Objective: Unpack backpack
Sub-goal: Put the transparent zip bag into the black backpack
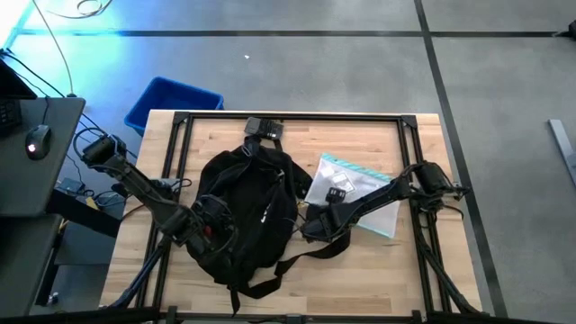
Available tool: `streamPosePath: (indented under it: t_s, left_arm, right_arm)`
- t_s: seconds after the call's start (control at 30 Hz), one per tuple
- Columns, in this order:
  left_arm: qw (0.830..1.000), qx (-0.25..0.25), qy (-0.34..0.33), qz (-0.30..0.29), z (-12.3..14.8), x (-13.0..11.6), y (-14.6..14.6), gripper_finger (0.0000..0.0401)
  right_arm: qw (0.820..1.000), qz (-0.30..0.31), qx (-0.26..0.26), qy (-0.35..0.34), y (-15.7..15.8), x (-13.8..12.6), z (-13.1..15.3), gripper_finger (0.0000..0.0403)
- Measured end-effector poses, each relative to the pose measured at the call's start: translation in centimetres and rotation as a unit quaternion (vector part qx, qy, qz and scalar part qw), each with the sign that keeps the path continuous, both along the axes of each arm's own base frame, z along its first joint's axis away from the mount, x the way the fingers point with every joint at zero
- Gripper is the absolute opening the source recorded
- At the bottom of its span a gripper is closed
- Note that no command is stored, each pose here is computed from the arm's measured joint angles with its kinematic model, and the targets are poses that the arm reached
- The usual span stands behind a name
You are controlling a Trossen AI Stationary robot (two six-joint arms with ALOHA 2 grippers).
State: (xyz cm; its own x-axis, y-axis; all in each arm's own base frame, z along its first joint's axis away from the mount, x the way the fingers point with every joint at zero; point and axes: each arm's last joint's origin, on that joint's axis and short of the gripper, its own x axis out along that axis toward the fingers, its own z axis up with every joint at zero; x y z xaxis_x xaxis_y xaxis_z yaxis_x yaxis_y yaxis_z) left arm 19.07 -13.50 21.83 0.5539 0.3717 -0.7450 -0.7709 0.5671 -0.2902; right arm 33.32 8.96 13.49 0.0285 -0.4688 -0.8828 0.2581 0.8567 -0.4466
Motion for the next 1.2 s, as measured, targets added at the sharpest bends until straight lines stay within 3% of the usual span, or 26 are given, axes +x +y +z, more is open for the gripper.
streamPosePath:
  t_s: [0.1,0.27,0.53,0.67,0.87,1.2]
  left_arm:
    - [1.000,-0.002,0.001,0.004,0.0,0.1,0.2,0.0000]
    - [1.000,-0.003,-0.001,0.011,0.0,0.3,0.4,0.0000]
    - [0.999,-0.036,0.006,-0.008,0.0,0.8,0.2,0.0000]
    - [0.999,-0.029,0.006,-0.026,0.1,0.9,0.1,0.0000]
    - [0.999,-0.025,0.004,-0.026,0.1,0.9,0.1,0.0000]
    - [0.999,-0.007,0.003,-0.035,0.2,1.0,0.2,0.0000]
  right_arm:
    - [0.999,-0.033,-0.030,0.025,-0.7,-0.8,0.0,0.0293]
    - [0.998,-0.055,-0.018,0.021,-1.3,-1.0,-0.8,0.0241]
    - [0.997,-0.058,-0.008,0.055,-1.8,-1.9,-1.4,0.0098]
    - [0.997,-0.077,0.010,0.029,-1.6,-1.1,-0.1,0.0016]
    - [0.991,-0.119,0.014,-0.064,-1.4,0.0,3.9,0.0005]
    - [0.978,-0.120,-0.021,-0.167,-2.4,0.0,11.3,0.0000]
